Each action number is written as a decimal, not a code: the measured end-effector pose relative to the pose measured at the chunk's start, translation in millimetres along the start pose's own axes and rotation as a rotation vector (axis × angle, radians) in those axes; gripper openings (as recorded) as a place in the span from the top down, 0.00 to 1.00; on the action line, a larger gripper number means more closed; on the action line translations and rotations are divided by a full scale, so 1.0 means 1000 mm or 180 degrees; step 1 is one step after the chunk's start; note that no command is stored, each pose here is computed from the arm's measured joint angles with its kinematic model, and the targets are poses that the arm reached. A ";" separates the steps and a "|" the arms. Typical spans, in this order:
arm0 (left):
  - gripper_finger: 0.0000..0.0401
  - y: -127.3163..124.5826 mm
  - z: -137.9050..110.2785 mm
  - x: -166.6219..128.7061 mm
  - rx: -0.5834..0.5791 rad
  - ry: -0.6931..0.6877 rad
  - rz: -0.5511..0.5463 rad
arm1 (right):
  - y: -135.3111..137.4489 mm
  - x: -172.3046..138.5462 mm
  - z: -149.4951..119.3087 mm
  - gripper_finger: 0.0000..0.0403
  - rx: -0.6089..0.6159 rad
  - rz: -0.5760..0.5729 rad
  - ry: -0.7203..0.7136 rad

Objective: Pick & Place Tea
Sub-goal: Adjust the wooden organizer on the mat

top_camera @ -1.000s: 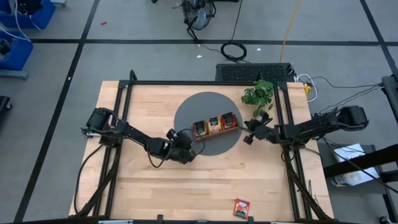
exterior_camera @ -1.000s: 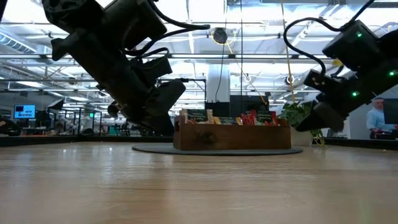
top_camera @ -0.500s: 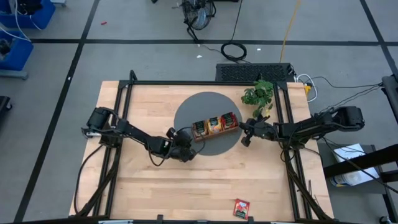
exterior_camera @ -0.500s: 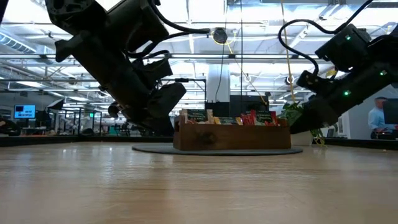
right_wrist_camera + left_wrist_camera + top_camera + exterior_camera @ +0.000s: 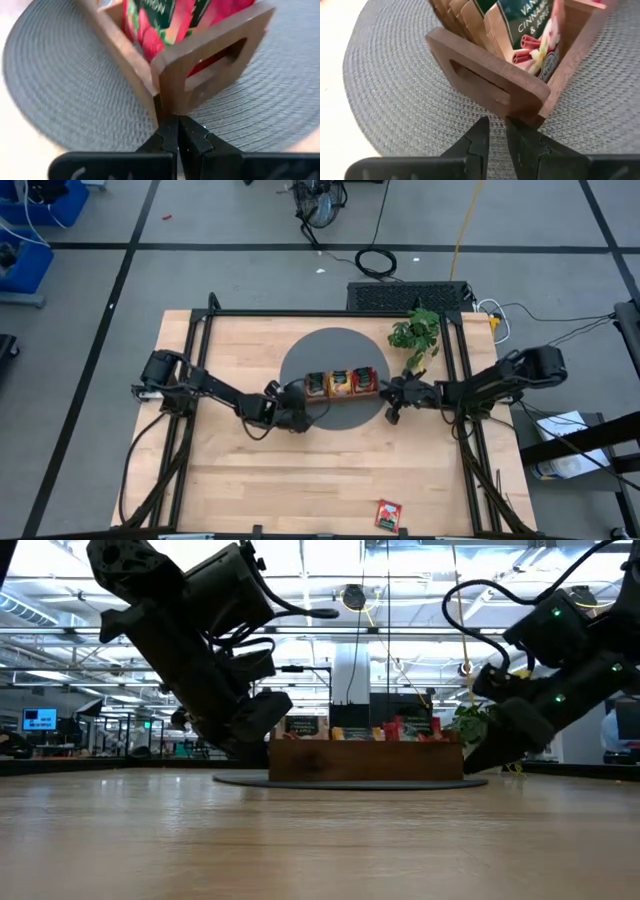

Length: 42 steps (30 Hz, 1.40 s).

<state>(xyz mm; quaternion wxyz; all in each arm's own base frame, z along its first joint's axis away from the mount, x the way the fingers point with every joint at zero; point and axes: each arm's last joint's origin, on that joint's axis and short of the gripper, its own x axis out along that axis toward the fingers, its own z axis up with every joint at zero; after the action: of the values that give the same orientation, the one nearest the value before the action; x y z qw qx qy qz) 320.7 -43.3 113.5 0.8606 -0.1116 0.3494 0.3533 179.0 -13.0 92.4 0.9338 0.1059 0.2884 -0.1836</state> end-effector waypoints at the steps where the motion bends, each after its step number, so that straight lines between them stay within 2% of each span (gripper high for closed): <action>1: 0.82 0.001 0.000 0.001 0.0003 0.0006 0.0019 | 0.002 0.000 -0.001 1.00 -0.0014 0.0037 -0.0001; 6: 0.82 0.006 0.002 0.004 0.0007 0.0049 0.0099 | 0.012 0.000 -0.004 1.00 -0.0092 0.0187 -0.0036; 11: 0.82 0.006 0.000 0.002 0.0010 0.0064 0.0102 | 0.014 0.000 -0.004 1.00 -0.0112 0.0164 -0.0067; 19: 0.82 0.000 0.006 -0.032 0.0067 -0.0214 0.0058 | 0.014 -0.002 0.000 1.00 -0.0092 0.0182 -0.0153; 25: 0.82 0.002 0.006 -0.042 0.0031 -0.0173 0.0045 | 0.020 -0.006 0.004 1.00 -0.0101 0.0297 -0.0260; 34: 0.82 -0.001 -0.004 -0.030 -0.0005 0.0145 -0.0075 | 0.021 -0.007 0.001 1.00 -0.0057 0.0314 -0.0184; 42: 0.82 -0.009 -0.020 -0.010 0.0186 0.0268 -0.0066 | 0.019 -0.007 -0.004 1.00 0.0120 0.0242 0.0013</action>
<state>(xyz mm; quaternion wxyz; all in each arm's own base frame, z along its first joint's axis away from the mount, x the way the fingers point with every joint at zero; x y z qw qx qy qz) 310.9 -63.9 105.3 0.8517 -0.1048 0.3942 0.3290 179.9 7.7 94.8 0.9373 0.1347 0.2826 -0.1531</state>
